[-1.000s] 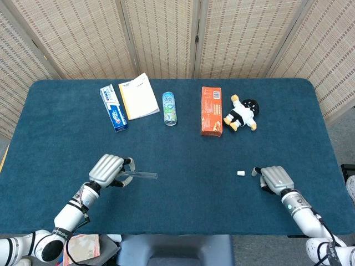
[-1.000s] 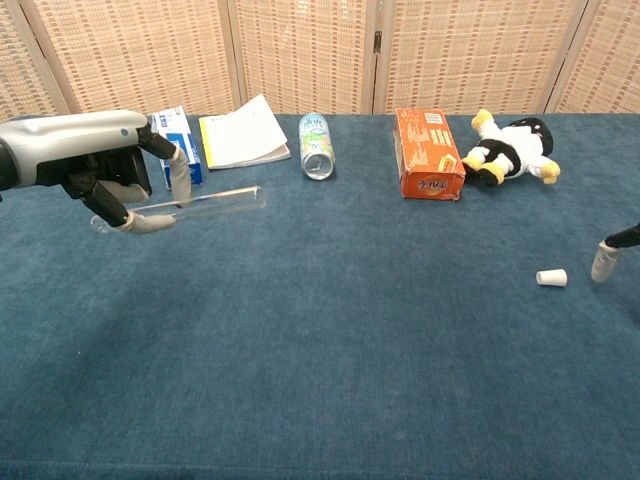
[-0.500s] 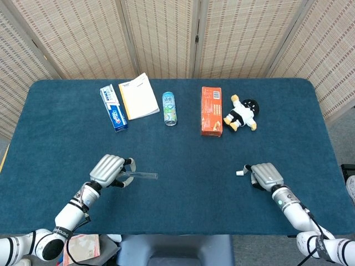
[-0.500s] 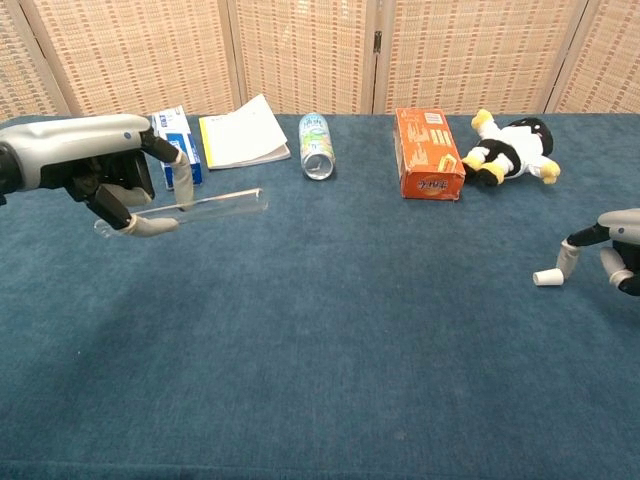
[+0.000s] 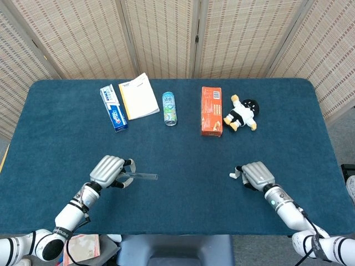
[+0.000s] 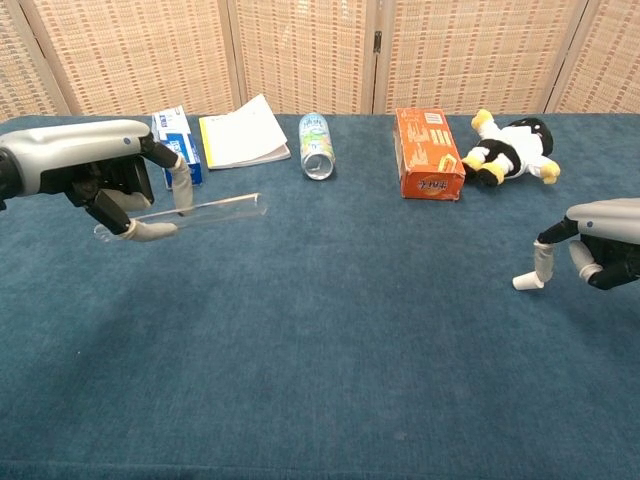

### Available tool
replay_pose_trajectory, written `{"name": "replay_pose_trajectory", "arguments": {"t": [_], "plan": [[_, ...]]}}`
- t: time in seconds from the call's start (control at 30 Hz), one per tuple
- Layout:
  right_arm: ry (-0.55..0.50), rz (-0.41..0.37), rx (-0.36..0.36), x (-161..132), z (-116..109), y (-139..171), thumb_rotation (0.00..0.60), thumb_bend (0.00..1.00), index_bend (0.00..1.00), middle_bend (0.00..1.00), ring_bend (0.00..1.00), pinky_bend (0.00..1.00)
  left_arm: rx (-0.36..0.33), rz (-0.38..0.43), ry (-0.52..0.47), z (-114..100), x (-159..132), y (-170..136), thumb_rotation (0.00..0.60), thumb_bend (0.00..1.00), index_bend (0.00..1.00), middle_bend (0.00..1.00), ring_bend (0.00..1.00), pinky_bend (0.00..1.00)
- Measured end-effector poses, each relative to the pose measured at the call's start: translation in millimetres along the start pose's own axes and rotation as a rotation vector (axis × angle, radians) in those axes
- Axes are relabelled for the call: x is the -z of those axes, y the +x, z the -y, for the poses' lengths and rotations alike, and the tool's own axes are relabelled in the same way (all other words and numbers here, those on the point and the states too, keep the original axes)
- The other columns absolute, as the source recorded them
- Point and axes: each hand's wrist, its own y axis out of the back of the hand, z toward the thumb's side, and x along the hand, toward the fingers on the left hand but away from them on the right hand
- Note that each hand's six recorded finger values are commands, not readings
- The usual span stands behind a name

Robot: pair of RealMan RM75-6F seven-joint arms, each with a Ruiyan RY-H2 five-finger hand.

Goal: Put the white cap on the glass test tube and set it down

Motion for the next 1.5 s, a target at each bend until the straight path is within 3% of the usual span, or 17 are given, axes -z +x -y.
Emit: {"name": "replay_pose_trajectory", "arguments": {"t": [0.4, 0.67, 0.73, 0.83, 0.93, 1.07, 1.17, 1.27, 1.5], "plan": [[0.015, -0.026, 0.016, -9.2, -6.7, 0.8, 0.600, 1.00, 0.32, 1.00, 1.00, 1.00, 0.001, 0.001, -0.002, 0.0, 0.5, -1.4, 0.600, 0.34, 0.57, 1.00, 1.00, 1.00], [0.032, -0.037, 0.068, -14.6, -21.3, 12.5, 0.600, 0.99, 0.32, 1.00, 1.00, 1.00, -0.008, -0.001, -0.009, -2.5, 1.1, -2.2, 0.600, 0.34, 0.57, 1.00, 1.00, 1.00], [0.037, -0.037, 0.092, -15.7, -28.2, 18.2, 0.600, 0.90, 0.32, 0.98, 1.00, 1.00, -0.014, -0.002, -0.013, -3.9, 1.6, -2.6, 0.600, 0.34, 0.57, 1.00, 1.00, 1.00], [0.050, -0.029, 0.137, -15.7, -40.3, 27.6, 0.600, 0.68, 0.32, 0.86, 0.91, 0.99, -0.015, 0.000, -0.014, -4.0, 0.9, -3.3, 0.600, 0.34, 0.57, 1.00, 1.00, 1.00], [0.055, -0.015, 0.187, -14.5, -51.6, 36.1, 0.600, 0.51, 0.32, 0.68, 0.69, 0.81, -0.012, 0.001, -0.014, -3.4, 0.2, -3.9, 0.600, 0.34, 0.57, 1.00, 1.00, 1.00], [0.043, -0.010, 0.230, -13.6, -59.9, 42.3, 0.600, 0.37, 0.29, 0.28, 0.26, 0.40, -0.011, 0.002, -0.016, -3.3, -1.3, -4.8, 0.600, 0.34, 0.57, 1.00, 1.00, 1.00], [0.044, -0.023, 0.248, -14.3, -61.2, 41.6, 0.600, 0.29, 0.28, 0.08, 0.07, 0.18, -0.013, 0.004, -0.021, -3.7, -2.9, -5.9, 0.600, 0.34, 0.58, 1.00, 1.00, 1.00], [0.052, -0.038, 0.264, -14.6, -60.2, 38.5, 0.600, 0.26, 0.28, 0.04, 0.01, 0.09, -0.013, 0.005, -0.023, -3.9, -4.0, -7.1, 0.600, 0.34, 0.58, 1.00, 1.00, 1.00], [0.049, -0.045, 0.261, -12.8, -50.8, 26.7, 0.600, 0.26, 0.31, 0.07, 0.00, 0.04, -0.016, 0.002, -0.025, -4.5, -4.8, -11.0, 0.600, 0.34, 0.58, 1.00, 1.00, 1.00]]}}
